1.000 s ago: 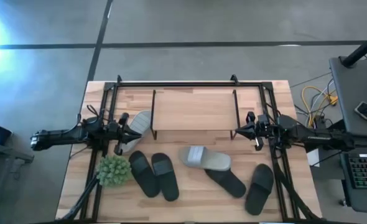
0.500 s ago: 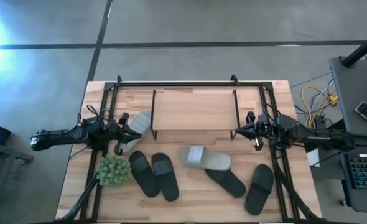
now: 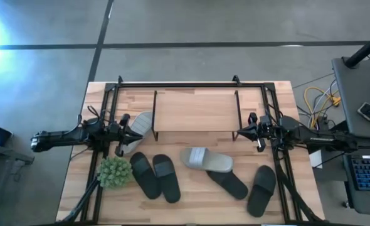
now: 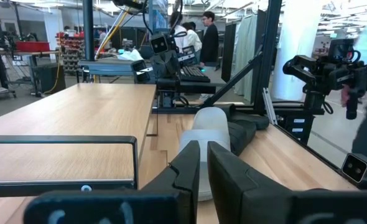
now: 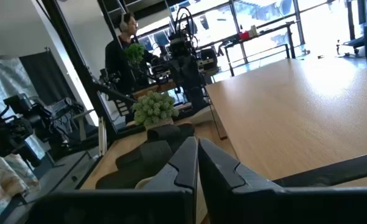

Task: Pick and place slides into the shelf

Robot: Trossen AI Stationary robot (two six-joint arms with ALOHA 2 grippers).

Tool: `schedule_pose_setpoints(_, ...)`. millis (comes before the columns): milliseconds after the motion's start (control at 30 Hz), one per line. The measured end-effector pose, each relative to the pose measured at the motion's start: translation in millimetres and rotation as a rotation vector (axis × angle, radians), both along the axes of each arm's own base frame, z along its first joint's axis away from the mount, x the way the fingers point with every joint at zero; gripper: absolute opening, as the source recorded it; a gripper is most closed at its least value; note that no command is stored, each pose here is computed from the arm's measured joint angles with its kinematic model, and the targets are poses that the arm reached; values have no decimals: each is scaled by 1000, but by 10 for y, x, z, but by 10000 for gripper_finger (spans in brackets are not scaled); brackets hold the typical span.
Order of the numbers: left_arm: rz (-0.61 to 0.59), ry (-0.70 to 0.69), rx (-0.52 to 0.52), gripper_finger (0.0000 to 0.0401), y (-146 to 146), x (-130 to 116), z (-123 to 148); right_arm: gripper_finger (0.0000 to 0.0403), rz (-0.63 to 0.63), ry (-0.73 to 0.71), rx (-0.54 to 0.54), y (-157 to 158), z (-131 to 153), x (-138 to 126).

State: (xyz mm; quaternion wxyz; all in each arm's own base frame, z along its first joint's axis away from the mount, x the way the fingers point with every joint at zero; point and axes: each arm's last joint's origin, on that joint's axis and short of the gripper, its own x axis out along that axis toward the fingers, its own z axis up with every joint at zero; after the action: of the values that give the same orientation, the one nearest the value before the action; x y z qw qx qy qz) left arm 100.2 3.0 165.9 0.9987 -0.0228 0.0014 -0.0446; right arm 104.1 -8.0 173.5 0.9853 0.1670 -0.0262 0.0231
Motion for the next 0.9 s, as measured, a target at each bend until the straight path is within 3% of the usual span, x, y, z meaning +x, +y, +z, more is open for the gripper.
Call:
schedule_pose_setpoints(67,0,-1,0,17,0,0,0,9,9,-40,101,0,42,-3)
schedule_pose_setpoints(100,0,0,0,17,0,0,0,9,22,-68,209,1,73,-7)
schedule_pose_setpoints(167,0,0,0,17,0,0,0,9,69,-107,527,2,124,-18)
schedule_pose_setpoints(233,0,0,0,17,0,0,0,9,50,-151,713,-14,158,-22)
schedule_pose_setpoints(367,0,0,0,17,0,0,0,9,-82,-243,795,-60,184,-34)
schedule_pose_setpoints(433,0,0,0,17,0,0,0,9,-26,-340,858,-58,275,-62)
schedule_pose_setpoints(567,-1,0,0,17,-1,0,0,9,345,-600,636,54,718,-240)
schedule_pose_setpoints(667,-1,2,0,17,0,1,-2,9,436,-592,460,114,1091,-290)
schedule_pose_setpoints(733,-1,0,0,17,0,0,0,9,404,-403,400,134,1273,-214)
schedule_pose_setpoints(900,0,0,0,17,0,0,0,9,159,293,341,141,1443,-40)
